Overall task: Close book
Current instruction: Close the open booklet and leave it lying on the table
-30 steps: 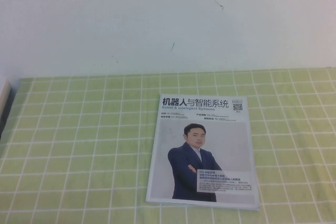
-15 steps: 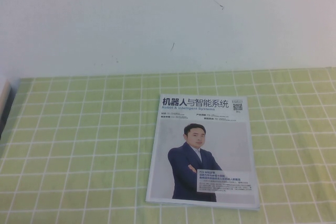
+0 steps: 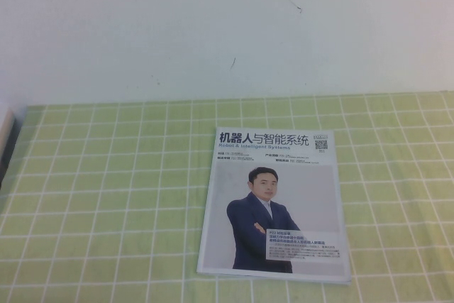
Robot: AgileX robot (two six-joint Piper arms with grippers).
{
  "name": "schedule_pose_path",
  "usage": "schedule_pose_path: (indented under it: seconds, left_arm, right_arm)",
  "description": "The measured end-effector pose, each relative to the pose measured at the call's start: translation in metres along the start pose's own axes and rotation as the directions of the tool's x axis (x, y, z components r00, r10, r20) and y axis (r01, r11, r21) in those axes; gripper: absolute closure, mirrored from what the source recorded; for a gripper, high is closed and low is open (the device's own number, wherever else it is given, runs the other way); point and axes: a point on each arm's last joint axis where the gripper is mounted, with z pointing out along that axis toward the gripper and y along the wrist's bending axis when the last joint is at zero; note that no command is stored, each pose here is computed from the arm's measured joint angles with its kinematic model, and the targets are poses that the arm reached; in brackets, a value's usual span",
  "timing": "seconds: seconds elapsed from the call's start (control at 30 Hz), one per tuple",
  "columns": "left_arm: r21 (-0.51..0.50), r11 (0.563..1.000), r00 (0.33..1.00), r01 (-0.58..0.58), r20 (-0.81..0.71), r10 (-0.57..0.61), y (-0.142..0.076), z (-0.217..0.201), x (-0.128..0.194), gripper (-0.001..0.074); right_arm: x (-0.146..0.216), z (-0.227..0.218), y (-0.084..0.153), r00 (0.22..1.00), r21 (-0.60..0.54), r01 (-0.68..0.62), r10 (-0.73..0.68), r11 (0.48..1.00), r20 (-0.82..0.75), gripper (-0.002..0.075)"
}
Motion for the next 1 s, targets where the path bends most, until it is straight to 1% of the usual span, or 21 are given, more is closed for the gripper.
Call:
schedule_pose_path:
  seconds: [0.07, 0.2, 0.37, 0.63, 0.83, 1.0]
  left_arm:
    - [0.0, 1.0, 1.0, 0.0, 0.0, 0.0, 0.0, 0.0, 0.0, 0.0739]
    - [0.0, 1.0, 1.0, 0.001, -0.003, -0.001, 0.0, 0.0, 0.0, 0.0739]
    - [0.001, 1.0, 1.0, 0.003, -0.003, -0.003, 0.0, 0.0, 0.0, 0.0739]
    - [0.001, 1.0, 1.0, 0.003, -0.003, -0.003, 0.0, 0.0, 0.0, 0.0739]
    - [0.001, 1.0, 1.0, -0.001, -0.003, 0.001, 0.0, 0.0, 0.0, 0.0739]
    - [0.001, 1.0, 1.0, -0.019, -0.003, 0.019, 0.0, 0.0, 0.0, 0.0739]
  right_arm:
    - [0.01, 0.001, 0.0, 0.999, 0.05, -0.028, 0.027, 0.998, 0.019, 0.0729]
    - [0.024, -0.004, -0.001, 0.992, 0.111, -0.112, 0.118, 0.987, -0.046, 0.0729]
    - [0.024, -0.006, -0.003, 0.979, 0.156, -0.196, 0.202, 0.968, -0.026, 0.0729]
    - [0.025, -0.006, -0.003, 0.975, 0.156, -0.212, 0.219, 0.965, -0.028, 0.0729]
    - [0.024, -0.006, -0.001, 0.972, 0.113, -0.228, 0.232, 0.967, -0.023, 0.0729]
    - [0.023, -0.006, 0.0, 0.973, 0.103, -0.226, 0.229, 0.969, -0.024, 0.0729]
